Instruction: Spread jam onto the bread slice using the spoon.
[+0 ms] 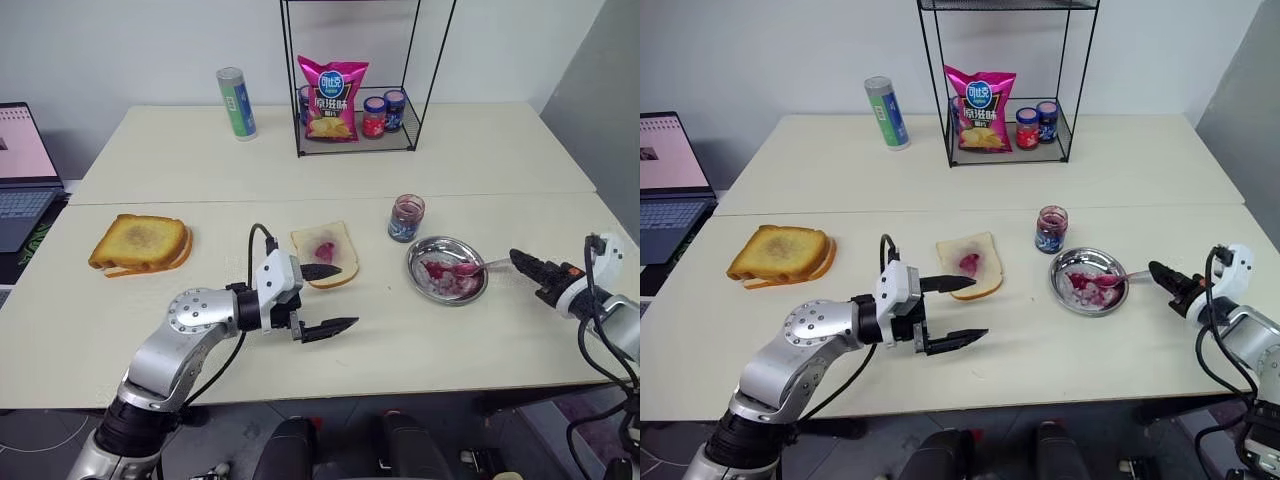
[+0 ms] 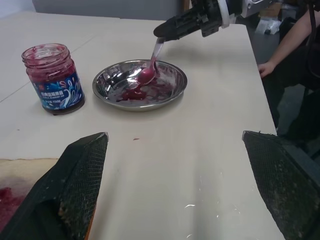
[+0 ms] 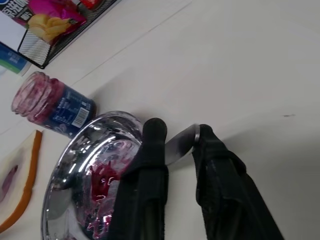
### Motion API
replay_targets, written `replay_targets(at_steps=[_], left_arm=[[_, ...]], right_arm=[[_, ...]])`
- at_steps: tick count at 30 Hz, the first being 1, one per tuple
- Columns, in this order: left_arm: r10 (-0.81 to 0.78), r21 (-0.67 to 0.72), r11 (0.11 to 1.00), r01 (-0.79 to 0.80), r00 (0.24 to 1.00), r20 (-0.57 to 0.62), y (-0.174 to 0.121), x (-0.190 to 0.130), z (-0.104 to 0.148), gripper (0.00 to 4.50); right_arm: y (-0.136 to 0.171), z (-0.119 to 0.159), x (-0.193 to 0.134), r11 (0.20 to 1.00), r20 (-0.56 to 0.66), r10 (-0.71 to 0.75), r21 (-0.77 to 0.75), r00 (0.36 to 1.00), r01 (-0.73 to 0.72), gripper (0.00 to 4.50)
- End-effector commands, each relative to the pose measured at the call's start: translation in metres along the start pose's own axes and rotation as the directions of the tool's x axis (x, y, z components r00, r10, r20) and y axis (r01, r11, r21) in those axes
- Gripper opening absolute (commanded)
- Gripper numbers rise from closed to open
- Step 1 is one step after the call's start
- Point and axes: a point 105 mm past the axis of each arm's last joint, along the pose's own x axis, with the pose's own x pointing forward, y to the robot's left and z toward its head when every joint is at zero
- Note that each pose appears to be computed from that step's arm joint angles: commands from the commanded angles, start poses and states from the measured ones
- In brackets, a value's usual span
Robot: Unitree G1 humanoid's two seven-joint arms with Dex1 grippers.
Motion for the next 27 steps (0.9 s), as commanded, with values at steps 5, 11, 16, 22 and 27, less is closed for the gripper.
replay_targets(at_steps=[5,11,16,22,27], left_arm=[[0.037,0.049,0.998,-0.039,0.999,0.037,-0.002,-0.005,0.013,4.50],[0.072,0.038,0.997,-0.073,0.997,0.031,0.001,-0.009,0.012,4.50],[0.219,-0.020,0.975,-0.221,0.974,-0.049,0.028,-0.036,0.007,4.50],[0.298,-0.089,0.943,-0.321,0.931,-0.210,0.050,-0.081,-0.004,4.50],[0.307,-0.111,0.932,-0.344,0.915,-0.261,0.043,-0.099,-0.010,4.50]], right_arm=[[0.001,0.030,-0.004,1.000,0.089,0.000,-0.022,0.996,0.002,2.94],[-0.004,0.063,-0.008,0.986,0.184,-0.062,-0.144,0.981,0.089,4.27],[0.077,0.054,0.001,0.870,0.051,0.244,-0.452,0.968,-0.196,4.40],[0.152,-0.045,-0.032,0.546,-0.477,0.564,-0.397,0.674,-0.738,4.40],[0.147,-0.077,-0.037,0.497,-0.594,0.534,-0.354,0.601,-0.792,4.40]])
